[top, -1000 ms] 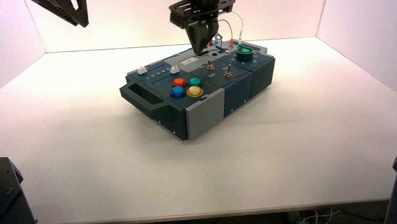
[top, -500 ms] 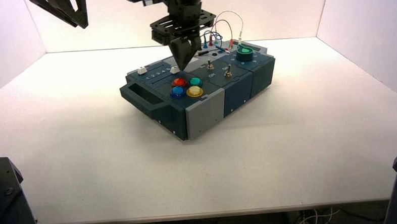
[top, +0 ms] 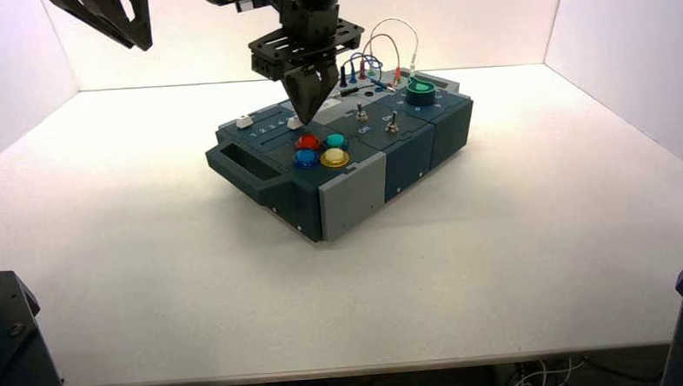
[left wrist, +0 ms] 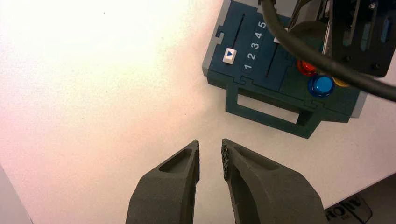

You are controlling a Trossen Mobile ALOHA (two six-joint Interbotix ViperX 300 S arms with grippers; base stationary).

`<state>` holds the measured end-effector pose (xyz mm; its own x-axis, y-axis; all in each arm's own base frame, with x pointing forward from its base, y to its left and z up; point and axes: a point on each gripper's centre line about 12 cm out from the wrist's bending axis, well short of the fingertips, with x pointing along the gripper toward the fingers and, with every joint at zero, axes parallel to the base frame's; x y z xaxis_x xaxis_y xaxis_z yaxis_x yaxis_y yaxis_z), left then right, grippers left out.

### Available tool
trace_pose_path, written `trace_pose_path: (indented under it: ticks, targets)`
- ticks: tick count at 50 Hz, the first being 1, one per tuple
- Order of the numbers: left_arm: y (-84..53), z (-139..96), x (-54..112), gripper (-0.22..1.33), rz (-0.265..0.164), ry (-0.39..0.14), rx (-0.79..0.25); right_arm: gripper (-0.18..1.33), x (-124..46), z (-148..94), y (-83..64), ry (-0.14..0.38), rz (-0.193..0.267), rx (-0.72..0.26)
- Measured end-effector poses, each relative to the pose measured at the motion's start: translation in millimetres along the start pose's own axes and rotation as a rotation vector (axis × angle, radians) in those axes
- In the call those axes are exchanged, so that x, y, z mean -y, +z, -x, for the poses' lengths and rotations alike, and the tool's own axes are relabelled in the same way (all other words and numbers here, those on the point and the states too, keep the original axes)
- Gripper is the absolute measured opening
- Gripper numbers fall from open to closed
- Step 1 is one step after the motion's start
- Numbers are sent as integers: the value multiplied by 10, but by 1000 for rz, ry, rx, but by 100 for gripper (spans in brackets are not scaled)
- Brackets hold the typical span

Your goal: Move the bottom slider to position 3.

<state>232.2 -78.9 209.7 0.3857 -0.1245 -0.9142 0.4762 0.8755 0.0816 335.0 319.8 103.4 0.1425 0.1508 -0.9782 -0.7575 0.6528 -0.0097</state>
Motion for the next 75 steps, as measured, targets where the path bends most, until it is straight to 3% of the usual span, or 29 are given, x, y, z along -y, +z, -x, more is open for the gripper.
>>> trace_pose_path:
  ticks: [8, 42, 53, 70, 75]
  targets:
    - [-11, -14, 2, 60, 0, -1, -6, -13, -64, -4, 15, 4, 9, 0]
    - [-17, -37, 7, 60, -2, -3, -15, -14, -58, 26, 44, 0, 8, 6]
    - [-18, -37, 4, 60, 0, -3, -15, -14, 13, 51, 67, -6, -21, 7]
    - [-18, -45, 4, 60, 0, -3, -18, -14, 49, 79, 121, -16, -20, 14]
    - [-19, -49, 5, 60, 1, -5, -19, -14, 52, -10, 140, -15, -20, 2]
